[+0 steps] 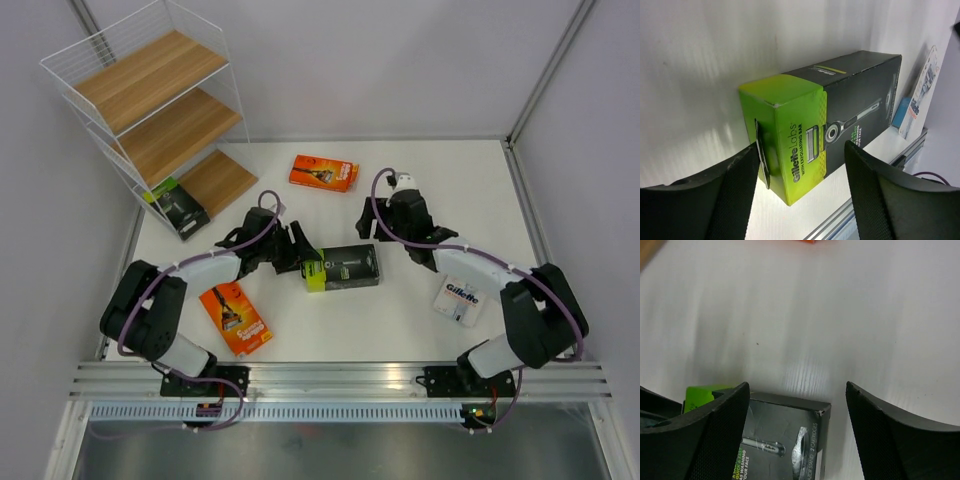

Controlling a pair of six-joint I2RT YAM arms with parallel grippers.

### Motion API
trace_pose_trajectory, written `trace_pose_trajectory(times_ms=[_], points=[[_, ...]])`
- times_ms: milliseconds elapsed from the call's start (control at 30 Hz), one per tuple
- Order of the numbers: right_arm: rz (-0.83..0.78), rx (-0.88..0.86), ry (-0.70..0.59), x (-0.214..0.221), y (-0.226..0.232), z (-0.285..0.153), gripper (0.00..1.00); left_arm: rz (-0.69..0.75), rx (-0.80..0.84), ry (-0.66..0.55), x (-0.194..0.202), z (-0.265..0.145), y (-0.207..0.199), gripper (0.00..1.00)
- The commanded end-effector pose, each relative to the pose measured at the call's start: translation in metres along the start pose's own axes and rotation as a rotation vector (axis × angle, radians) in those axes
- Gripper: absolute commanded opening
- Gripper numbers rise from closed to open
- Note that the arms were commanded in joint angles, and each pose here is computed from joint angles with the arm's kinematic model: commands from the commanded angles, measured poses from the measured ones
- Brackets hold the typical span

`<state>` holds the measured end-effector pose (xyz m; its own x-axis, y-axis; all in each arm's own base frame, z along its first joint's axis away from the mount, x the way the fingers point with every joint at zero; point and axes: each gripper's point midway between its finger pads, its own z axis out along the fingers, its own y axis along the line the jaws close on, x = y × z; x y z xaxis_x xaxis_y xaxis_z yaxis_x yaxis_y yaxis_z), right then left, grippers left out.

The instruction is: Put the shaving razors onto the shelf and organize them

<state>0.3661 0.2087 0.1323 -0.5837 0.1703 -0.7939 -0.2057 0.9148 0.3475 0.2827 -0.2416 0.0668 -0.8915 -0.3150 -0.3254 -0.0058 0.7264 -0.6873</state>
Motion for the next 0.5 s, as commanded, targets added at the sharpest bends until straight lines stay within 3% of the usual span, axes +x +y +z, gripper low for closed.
trace_pose_trajectory(times_ms=[0,200,333,467], points=[[-0.026,-0.038,0.039,0.014,0.003,0.016,0.83,0.133,0.117,0.003,-0.020,0.009,-0.034,0.70],[0.056,0.073,0.086,0.050,-0.026,0.000,0.83,0.193,0.166,0.071,-0.040,0.051,-0.049,0.66],[0.119,0.050,0.144,0.081,-0.029,-0.012,0.81,0.213,0.248,0.114,-0.053,0.070,-0.073,0.66],[0.211,0.051,0.178,0.102,-0.032,-0.029,0.78,0.224,0.257,0.076,-0.071,0.078,-0.089,0.67]])
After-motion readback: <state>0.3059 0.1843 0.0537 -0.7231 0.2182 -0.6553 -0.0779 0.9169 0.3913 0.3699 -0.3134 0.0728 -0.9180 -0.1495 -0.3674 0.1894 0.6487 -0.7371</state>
